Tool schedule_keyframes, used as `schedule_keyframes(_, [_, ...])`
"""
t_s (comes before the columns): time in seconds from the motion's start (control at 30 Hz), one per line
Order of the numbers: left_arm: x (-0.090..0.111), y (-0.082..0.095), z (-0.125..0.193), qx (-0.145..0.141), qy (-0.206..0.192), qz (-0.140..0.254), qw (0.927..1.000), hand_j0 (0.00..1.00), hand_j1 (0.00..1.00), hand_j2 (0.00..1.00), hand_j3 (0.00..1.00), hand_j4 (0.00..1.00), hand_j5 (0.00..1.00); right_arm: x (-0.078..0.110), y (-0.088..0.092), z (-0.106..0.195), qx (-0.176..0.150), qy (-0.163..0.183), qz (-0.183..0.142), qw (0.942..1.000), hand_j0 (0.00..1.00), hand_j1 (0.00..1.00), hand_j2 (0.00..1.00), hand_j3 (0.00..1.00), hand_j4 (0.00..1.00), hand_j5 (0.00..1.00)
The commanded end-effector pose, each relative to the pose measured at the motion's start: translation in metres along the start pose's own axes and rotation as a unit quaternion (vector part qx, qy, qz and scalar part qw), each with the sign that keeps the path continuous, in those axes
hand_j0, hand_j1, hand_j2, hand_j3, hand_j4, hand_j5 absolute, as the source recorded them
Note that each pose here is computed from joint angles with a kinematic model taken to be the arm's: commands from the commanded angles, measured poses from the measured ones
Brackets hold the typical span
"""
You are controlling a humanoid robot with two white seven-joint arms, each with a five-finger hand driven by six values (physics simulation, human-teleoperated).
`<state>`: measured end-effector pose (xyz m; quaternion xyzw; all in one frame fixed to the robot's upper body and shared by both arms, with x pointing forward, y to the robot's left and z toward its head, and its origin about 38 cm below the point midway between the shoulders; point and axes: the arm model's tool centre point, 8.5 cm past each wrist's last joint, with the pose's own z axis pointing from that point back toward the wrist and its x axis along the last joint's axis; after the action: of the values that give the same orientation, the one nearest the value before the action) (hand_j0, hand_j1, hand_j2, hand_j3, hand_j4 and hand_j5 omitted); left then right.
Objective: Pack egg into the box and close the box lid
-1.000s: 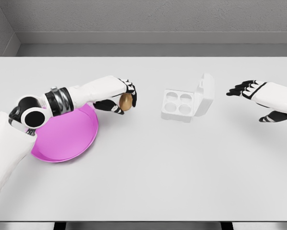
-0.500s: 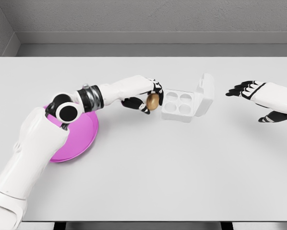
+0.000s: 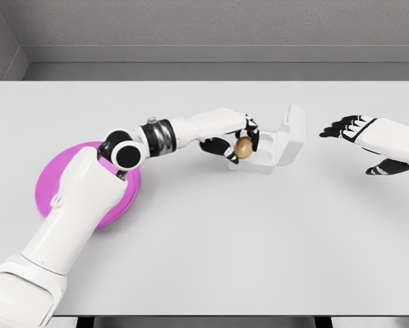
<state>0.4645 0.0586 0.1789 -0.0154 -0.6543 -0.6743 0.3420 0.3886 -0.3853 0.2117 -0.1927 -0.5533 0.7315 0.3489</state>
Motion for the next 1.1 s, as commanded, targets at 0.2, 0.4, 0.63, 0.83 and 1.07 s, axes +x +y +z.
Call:
schedule_keyframes(0.2, [-0.003,-0.004,-0.013,-0.003,0.001,0.02,0.9998,0.36,0.36,0.36,0.36,0.36,0.36,0.0,-0.001,0.0,-0.002,0.0,-0.002,1.0,1.0,1.0,1.0,1.0,1.0,1.0])
schedule_keyframes(0.4, [-0.006,0.0,-0.018,-0.004,0.005,0.025,0.9997,0.36,0.36,0.36,0.36,0.36,0.36,0.0,-0.001,0.0,-0.002,0.0,-0.002,1.0,1.0,1.0,1.0,1.0,1.0,1.0])
schedule_keyframes(0.63, [-0.009,0.003,-0.023,-0.006,0.009,0.031,0.9995,0.37,0.37,0.37,0.37,0.37,0.37,0.0,-0.001,0.0,-0.002,0.0,-0.002,1.0,1.0,1.0,1.0,1.0,1.0,1.0])
schedule_keyframes(0.83, [-0.013,0.006,-0.023,-0.007,0.014,0.033,0.9994,0.38,0.38,0.38,0.38,0.38,0.38,0.0,-0.001,0.0,-0.002,0.0,-0.002,1.0,1.0,1.0,1.0,1.0,1.0,1.0])
schedule_keyframes(1.07, [-0.014,0.002,-0.026,-0.01,0.014,0.039,0.9991,0.43,0.43,0.43,0.43,0.43,0.43,0.0,-0.001,0.001,-0.002,0.0,-0.001,1.0,1.0,1.0,1.0,1.0,1.0,1.0])
